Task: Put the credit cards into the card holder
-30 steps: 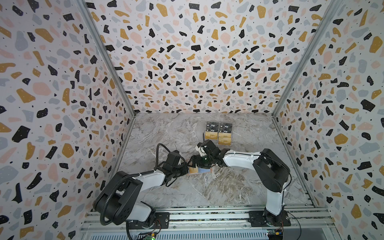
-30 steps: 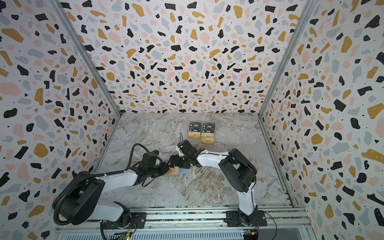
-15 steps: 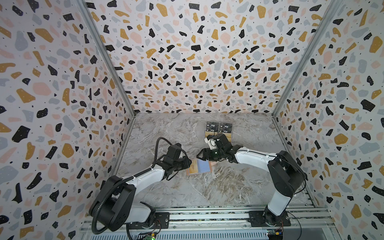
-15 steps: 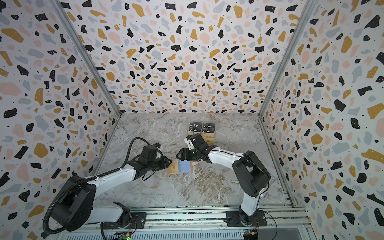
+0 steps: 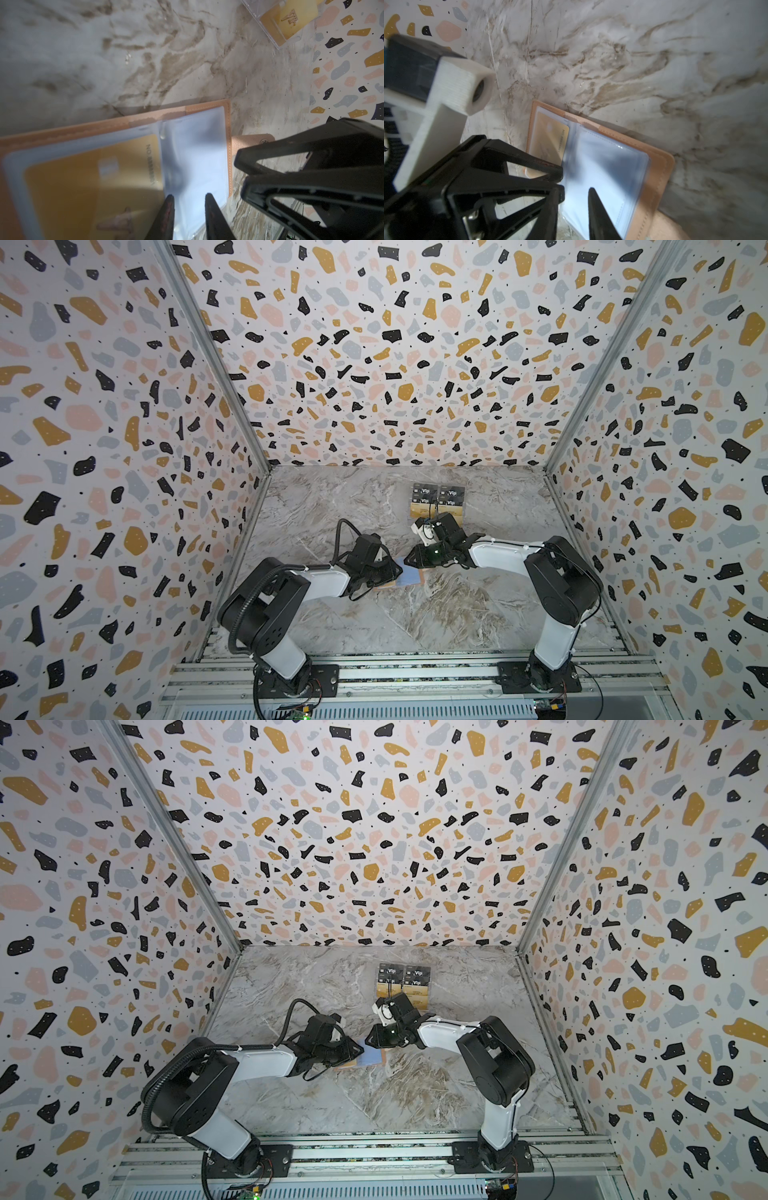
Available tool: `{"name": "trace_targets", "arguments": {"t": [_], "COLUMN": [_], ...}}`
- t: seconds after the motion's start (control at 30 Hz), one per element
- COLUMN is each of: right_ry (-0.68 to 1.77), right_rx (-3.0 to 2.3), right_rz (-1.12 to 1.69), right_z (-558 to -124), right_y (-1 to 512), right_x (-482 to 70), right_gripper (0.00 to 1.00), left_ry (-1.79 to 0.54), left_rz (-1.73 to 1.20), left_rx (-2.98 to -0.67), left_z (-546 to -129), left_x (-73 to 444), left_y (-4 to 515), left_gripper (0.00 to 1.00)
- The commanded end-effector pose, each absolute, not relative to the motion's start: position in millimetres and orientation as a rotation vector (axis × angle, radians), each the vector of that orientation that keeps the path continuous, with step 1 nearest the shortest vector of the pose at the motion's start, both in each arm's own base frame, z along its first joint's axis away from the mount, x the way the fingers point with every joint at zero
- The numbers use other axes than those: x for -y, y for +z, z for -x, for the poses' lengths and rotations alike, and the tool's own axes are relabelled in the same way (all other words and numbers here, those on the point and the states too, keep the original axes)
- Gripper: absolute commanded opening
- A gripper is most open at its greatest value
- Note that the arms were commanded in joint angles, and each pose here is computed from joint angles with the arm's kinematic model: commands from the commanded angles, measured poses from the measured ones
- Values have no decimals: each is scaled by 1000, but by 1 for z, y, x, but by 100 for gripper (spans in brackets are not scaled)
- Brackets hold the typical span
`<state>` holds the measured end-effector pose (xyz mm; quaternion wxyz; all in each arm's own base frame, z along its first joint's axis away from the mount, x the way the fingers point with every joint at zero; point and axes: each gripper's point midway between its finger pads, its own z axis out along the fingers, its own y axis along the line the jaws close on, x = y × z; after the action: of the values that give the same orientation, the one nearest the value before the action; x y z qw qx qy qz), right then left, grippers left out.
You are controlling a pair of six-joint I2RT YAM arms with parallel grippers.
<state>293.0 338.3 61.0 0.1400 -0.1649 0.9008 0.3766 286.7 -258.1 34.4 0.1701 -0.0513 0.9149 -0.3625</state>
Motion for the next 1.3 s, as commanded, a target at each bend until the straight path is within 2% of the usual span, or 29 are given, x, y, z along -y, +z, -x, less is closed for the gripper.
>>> {"name": "trace_targets", "arguments": {"t": [0.0, 0.4, 0.73, 0.9, 1.27], "right_ry": [1041, 967, 973, 976, 995], "right_rx": [-2642, -2721, -2726, -2721, -2717], "right_rz": [499, 458, 432, 424, 418], "right_z": [-287, -273, -271, -271, -270], "right_y": [45, 20, 18, 20, 19], "right_x": [-330, -311, -307, -305, -307], "right_gripper": [25, 20, 20, 20, 19], "left_ry": [-1086, -1072, -1182, -1240, -1189], "left_rz": [131, 130, 128, 121, 37], "left_rx": [-2528, -2575, -2542, -2528, -2571], "left_z": [-303, -303, -302, -299, -291], "left_x": [271, 273, 284, 288, 284], "left_y": [51, 34, 39, 40, 37], "left_gripper": [33, 34, 33, 30, 26]}}
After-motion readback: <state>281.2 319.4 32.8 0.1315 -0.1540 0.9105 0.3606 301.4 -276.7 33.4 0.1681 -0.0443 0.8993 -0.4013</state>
